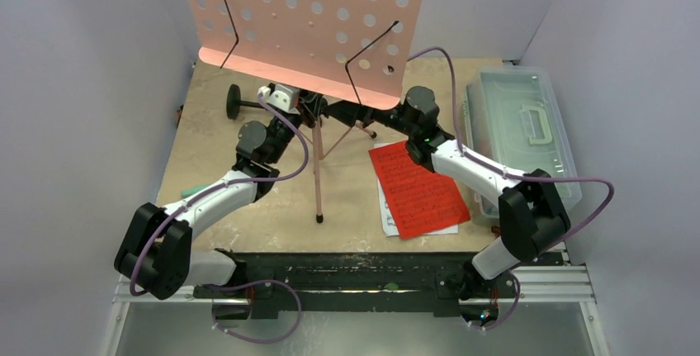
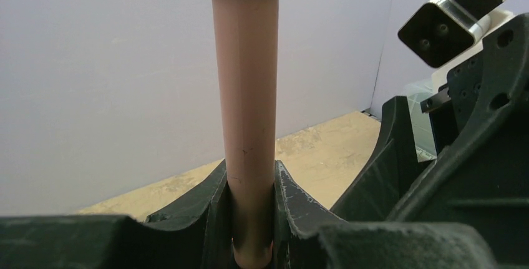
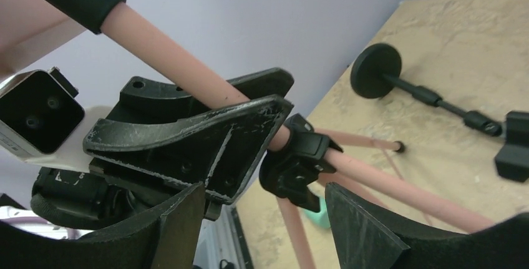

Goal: Set up the instrument practice props

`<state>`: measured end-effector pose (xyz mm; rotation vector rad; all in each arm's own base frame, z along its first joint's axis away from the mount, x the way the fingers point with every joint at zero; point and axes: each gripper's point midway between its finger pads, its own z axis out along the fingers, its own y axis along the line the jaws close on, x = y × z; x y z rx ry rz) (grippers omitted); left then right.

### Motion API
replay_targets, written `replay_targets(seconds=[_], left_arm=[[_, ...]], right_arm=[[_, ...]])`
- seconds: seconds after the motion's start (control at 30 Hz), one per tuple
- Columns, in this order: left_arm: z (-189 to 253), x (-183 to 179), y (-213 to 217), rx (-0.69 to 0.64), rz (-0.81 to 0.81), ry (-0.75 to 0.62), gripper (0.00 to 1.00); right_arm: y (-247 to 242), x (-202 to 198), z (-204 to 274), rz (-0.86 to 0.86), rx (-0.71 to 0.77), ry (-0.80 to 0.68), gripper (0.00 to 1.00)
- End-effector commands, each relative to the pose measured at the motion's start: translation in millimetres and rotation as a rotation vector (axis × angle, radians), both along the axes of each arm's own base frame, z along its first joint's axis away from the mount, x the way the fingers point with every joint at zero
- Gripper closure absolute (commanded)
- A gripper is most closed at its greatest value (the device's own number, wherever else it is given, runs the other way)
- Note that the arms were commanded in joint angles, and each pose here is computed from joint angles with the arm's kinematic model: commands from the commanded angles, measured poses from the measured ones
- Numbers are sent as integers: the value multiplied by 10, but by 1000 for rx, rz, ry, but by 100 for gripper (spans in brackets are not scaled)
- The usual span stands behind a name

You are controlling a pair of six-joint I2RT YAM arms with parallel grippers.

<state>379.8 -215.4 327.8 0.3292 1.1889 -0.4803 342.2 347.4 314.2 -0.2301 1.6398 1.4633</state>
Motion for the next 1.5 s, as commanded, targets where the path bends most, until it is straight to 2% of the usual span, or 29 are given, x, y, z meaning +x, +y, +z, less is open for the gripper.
replay_targets(seconds=[0.0, 0.03, 0.13, 0.17, 0.27, 0.47, 0.6, 0.7, 0.8, 0.87, 1.0, 1.07, 1.23, 1.47], left_arm=[[117, -15, -36, 4, -17, -3, 100], [120, -16, -44, 4, -21, -1, 100], [122, -25, -66, -2, -36, 5, 100], [116, -23, -70, -3, -37, 7, 100], [124, -17, -77, -7, -40, 11, 100], [137, -33, -83, -7, -47, 10, 100], [128, -44, -101, -13, -59, 15, 100], [121, -27, -104, -14, -57, 23, 100], [128, -31, -96, -9, -53, 19, 100], [134, -28, -96, -9, -52, 20, 100], [138, -42, -105, -11, -61, 22, 100], [127, -31, -97, -10, -54, 24, 100], [126, -31, -116, 5, -62, 24, 100], [124, -23, -128, 11, -65, 26, 100]], right_arm=[[83, -52, 34, 32, 74, 84, 28], [87, -40, 25, 29, 87, 97, 30], [120, 11, -53, 24, 100, 158, 49], [131, 20, -82, 27, 96, 179, 52], [169, 30, -144, 42, 99, 208, 55], [237, 49, -290, 76, 159, 343, 68], [214, 70, -406, 85, 263, 497, 82], [187, 36, -428, 131, 421, 642, 86], [92, -42, -376, 222, 662, 813, 83], [5, -70, -327, 257, 778, 849, 78], [-93, -36, -418, 183, 816, 862, 66], [-105, -64, -453, 156, 786, 841, 61], [-39, -110, -596, 107, 601, 652, 51], [-136, -121, -987, -76, 268, 352, 46]])
